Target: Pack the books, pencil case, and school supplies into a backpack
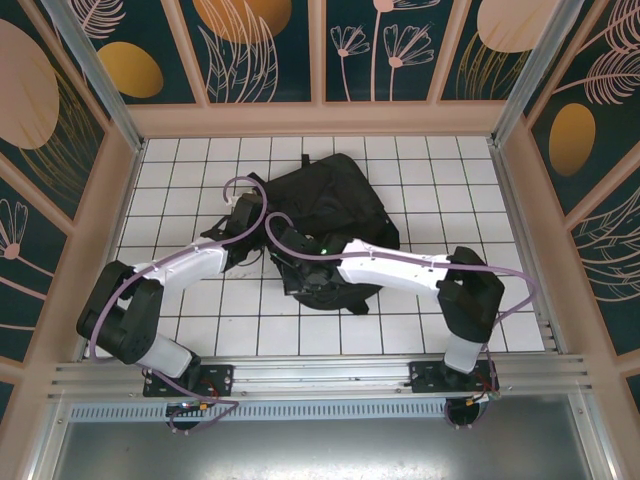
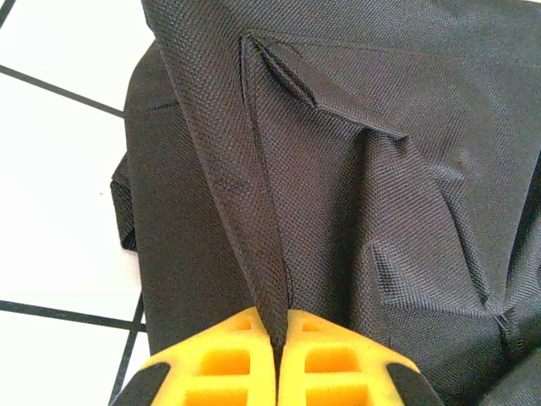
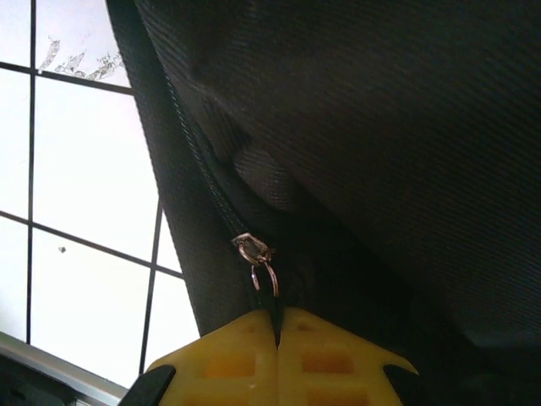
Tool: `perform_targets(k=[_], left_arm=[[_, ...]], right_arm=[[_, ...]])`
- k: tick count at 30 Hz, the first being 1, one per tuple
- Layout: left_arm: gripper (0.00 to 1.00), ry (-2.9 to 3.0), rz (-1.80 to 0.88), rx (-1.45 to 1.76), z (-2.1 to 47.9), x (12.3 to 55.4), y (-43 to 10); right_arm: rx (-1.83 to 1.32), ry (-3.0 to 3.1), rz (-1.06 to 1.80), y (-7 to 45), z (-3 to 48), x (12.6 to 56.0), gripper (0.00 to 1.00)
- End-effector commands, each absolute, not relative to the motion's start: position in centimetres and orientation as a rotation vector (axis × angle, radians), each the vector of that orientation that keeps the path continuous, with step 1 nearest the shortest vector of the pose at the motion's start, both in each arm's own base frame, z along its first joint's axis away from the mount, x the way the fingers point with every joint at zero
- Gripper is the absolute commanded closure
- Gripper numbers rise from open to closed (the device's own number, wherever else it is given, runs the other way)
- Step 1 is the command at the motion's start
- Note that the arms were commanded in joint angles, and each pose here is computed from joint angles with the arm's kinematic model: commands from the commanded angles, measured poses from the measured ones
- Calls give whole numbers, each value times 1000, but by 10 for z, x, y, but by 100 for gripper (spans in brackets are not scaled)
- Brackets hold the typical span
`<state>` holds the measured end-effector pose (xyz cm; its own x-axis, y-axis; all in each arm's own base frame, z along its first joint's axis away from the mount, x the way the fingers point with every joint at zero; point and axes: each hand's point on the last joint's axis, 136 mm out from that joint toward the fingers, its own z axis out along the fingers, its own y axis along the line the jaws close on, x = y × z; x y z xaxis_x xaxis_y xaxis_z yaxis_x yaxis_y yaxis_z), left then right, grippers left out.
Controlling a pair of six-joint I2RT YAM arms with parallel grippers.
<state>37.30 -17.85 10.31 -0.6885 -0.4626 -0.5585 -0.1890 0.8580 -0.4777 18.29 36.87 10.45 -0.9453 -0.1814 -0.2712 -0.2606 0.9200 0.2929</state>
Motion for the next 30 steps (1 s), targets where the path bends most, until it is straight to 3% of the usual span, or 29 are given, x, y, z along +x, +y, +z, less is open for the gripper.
perform_targets(k=[1, 7, 14, 18, 22, 26, 30], left_arm=[[100, 2215, -411, -536, 120, 396, -159], [100, 2219, -361, -519, 120, 395, -153], [100, 2237, -370, -475, 129, 402, -159], [51, 2222, -426, -438, 163, 401, -166], [24, 2180, -342, -523, 198, 387, -138], [20, 2218, -411, -603, 202, 367, -118], [27, 2259, -529, -623, 183, 343, -118]], right_arm=[[-411, 2962, 371, 332, 100, 146, 100], [-522, 2948, 363, 314, 104, 144, 100], [-656, 2894, 809, 341, 135, 130, 100], [-519, 2850, 964, 362, 154, 156, 100], [-359, 2794, 1159, 386, 171, 190, 100], [-304, 2740, 1243, 412, 186, 221, 100], [-305, 2712, 1310, 442, 195, 241, 100]])
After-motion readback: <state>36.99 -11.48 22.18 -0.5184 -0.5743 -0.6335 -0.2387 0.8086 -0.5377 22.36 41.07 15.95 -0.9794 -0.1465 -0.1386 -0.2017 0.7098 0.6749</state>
